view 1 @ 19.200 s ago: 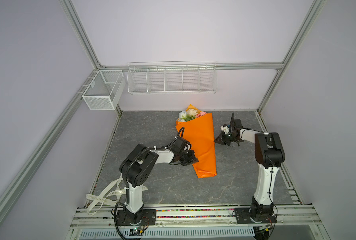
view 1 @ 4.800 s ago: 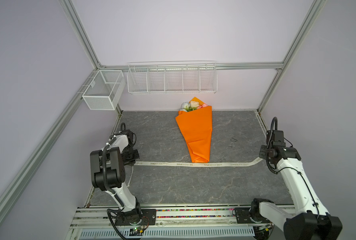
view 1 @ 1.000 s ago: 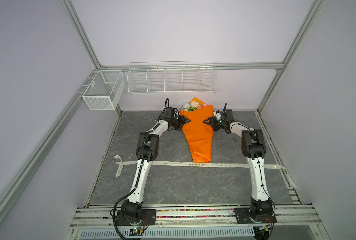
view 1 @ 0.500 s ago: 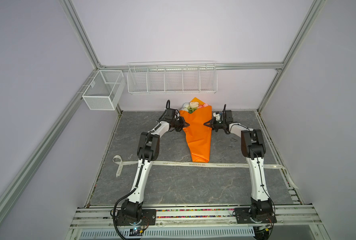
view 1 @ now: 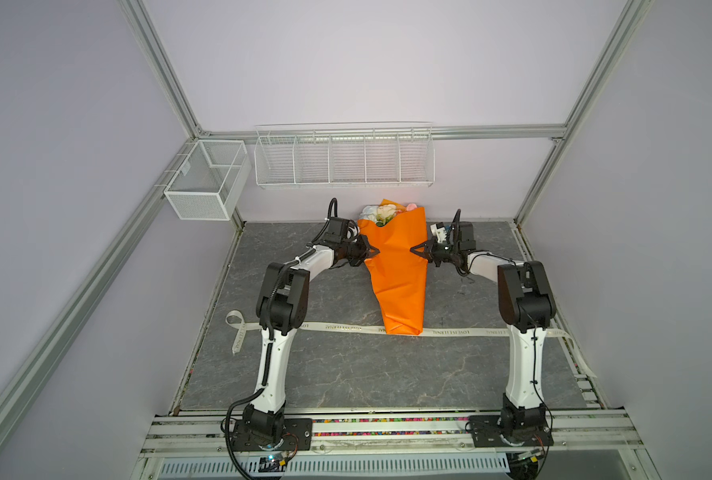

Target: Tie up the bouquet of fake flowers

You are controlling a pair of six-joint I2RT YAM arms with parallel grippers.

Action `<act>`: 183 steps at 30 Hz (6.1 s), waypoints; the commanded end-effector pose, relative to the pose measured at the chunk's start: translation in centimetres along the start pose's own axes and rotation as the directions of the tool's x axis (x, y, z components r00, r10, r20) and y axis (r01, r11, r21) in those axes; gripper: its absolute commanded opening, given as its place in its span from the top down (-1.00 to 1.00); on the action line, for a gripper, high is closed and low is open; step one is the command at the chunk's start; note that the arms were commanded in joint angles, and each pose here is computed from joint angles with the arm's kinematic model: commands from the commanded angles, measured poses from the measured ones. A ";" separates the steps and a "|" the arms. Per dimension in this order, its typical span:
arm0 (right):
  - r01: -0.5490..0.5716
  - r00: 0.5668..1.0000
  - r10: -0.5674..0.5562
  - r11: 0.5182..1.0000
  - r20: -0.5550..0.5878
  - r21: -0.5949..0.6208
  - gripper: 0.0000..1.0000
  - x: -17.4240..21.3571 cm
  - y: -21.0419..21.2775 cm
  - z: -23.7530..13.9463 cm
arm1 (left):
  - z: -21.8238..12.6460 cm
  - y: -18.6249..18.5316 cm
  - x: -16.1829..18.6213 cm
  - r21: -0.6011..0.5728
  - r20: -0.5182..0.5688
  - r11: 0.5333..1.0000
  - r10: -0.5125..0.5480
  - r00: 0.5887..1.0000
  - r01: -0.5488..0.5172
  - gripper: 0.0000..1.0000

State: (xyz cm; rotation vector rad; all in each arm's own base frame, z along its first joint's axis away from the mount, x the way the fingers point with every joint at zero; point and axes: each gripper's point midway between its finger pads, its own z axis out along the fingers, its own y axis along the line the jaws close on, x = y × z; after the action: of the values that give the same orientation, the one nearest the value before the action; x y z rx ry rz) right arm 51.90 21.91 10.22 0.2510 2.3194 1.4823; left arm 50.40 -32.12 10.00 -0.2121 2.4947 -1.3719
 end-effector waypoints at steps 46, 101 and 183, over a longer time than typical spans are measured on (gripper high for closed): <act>0.022 0.999 -0.015 0.979 -0.038 0.204 0.86 11.9 -6.7 -1.3 | -2.1 8.1 9.1 -0.103 0.029 0.995 0.007 1.000 -0.004 1.00; 0.081 0.996 -0.066 0.964 -0.065 0.255 0.82 12.3 -5.1 -2.5 | -3.9 6.0 9.3 -0.068 0.041 0.996 0.060 0.997 -0.057 0.98; -0.524 0.851 0.214 0.417 0.480 0.743 -0.29 12.8 -18.0 -32.8 | -25.4 18.8 4.6 -0.229 0.557 0.800 -0.360 0.749 0.555 1.00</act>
State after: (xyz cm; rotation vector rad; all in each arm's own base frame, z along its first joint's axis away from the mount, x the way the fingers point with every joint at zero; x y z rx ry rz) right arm 27.25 -7.39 3.34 1.2903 2.5768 0.2112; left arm 38.63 -2.82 5.16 -1.2413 2.2981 -0.8026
